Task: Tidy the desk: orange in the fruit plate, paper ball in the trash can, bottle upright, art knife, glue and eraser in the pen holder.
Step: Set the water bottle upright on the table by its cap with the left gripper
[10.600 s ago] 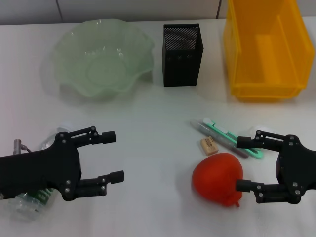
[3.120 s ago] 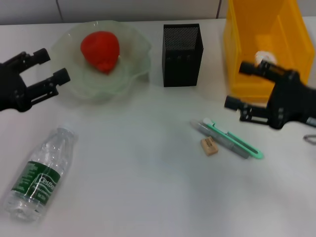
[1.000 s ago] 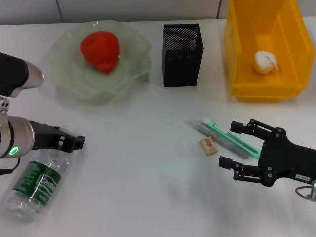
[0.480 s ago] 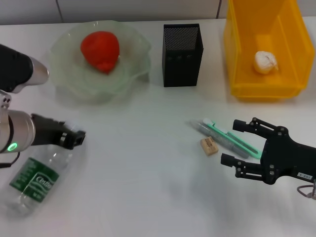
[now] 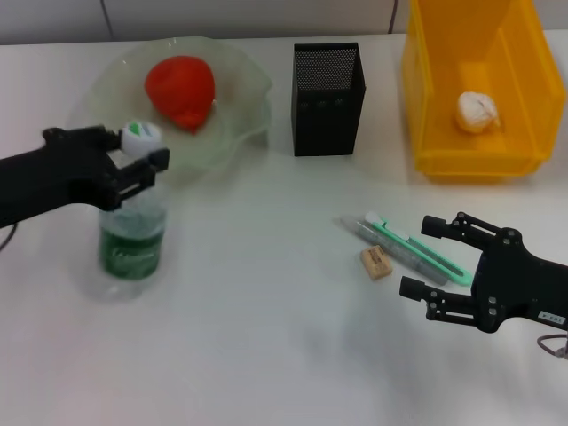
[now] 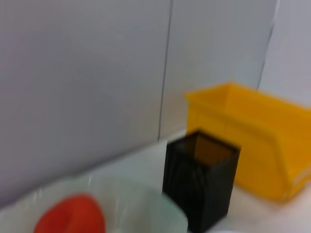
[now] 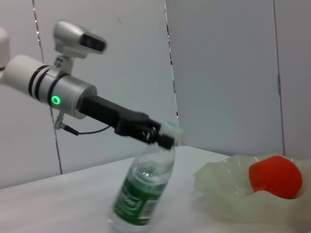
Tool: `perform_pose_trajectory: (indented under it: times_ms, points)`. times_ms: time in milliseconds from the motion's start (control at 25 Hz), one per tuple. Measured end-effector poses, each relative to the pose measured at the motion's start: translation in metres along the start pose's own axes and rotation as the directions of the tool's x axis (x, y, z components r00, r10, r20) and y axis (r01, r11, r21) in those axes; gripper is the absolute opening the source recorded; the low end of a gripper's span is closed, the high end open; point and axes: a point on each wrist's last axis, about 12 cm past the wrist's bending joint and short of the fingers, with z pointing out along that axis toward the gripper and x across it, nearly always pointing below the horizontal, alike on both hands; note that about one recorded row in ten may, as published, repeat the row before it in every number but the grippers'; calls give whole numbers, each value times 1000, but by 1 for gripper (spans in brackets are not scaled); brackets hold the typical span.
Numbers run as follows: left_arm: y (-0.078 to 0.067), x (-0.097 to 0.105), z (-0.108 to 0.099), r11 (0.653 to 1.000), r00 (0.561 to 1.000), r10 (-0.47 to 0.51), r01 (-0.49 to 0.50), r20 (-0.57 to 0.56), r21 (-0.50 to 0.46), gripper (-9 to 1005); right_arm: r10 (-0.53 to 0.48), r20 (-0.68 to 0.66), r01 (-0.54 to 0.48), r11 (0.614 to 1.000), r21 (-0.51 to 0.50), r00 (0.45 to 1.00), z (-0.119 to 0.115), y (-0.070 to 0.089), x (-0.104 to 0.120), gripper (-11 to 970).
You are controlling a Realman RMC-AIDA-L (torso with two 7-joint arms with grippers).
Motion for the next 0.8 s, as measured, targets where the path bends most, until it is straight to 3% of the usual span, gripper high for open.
perform_pose_trajectory:
  times_ms: [200, 800]
  points:
    - [4, 15, -11, 999, 988, 30, -37, 149, 39, 445, 14, 2, -14, 1000, -2, 1000, 0, 0, -1, 852]
    - [8, 20, -14, 998, 983, 41, -49, 180, 40, 446, 8, 8, -8, 1000, -18, 1000, 0, -1, -5, 853]
